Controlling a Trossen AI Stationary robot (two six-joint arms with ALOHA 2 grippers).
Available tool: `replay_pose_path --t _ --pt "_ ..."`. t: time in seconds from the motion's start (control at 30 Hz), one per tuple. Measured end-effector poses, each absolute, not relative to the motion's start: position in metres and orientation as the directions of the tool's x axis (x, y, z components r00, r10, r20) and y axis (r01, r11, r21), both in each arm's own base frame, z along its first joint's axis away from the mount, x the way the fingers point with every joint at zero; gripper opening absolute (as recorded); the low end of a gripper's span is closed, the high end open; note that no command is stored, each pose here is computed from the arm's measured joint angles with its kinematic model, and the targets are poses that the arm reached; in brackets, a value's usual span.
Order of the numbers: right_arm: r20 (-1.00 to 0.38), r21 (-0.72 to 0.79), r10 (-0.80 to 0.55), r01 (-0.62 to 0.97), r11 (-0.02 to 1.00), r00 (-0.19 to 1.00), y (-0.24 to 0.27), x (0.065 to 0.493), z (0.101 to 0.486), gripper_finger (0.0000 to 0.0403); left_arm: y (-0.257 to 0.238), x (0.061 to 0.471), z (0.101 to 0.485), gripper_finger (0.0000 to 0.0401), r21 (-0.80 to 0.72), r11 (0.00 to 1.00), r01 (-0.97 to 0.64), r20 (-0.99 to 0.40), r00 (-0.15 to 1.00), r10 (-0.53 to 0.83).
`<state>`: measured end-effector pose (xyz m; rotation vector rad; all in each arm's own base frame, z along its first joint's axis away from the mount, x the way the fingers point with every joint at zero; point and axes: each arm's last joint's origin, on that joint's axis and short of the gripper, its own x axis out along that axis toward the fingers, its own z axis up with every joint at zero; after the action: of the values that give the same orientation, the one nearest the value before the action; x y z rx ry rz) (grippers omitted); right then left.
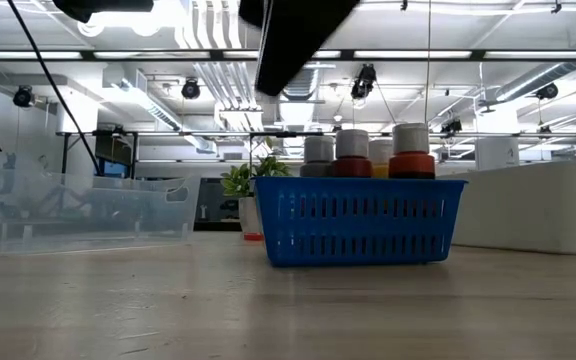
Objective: Pick & Place Paint Supplies
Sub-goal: Put the blue scissors in the transparent bin
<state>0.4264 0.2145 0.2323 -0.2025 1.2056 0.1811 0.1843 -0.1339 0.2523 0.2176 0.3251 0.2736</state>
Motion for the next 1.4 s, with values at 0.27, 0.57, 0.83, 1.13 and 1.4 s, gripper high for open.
replay_pose_path --t 0.27,0.57,0.83,1.13,1.4 --pt "-0.938 -0.065 0.018 -0.228 0.972 0.345 0.207 0.436 0.202 0.0007 -0.134 0.184 0.252 0.0152 0.253 0.941 -0.225 -0.286 0.912 0.294" --pt "-0.948 -0.09 -0.028 -0.183 0.979 0.317 0.196 0.434 0.183 0.0007 -0.134 0.184 0.252 0.0152 0.252 0.941 -0.224 -0.286 0.912 0.294" --pt "-0.939 -0.125 -0.07 -0.147 0.981 0.335 0.182 0.439 0.17 0.0007 -0.134 0.184 0.252 0.0152 0.252 0.941 -0.224 -0.286 0.912 0.294" --pt "-0.924 -0.185 -0.137 -0.104 0.977 0.356 0.179 0.44 0.168 0.0007 -0.134 0.184 0.252 0.0152 0.253 0.941 -0.224 -0.286 0.912 0.294" --pt "-0.914 -0.171 -0.109 -0.127 0.977 0.392 0.185 0.443 0.181 0.0007 -0.134 0.184 0.252 0.0152 0.252 0.942 -0.221 -0.287 0.913 0.29"
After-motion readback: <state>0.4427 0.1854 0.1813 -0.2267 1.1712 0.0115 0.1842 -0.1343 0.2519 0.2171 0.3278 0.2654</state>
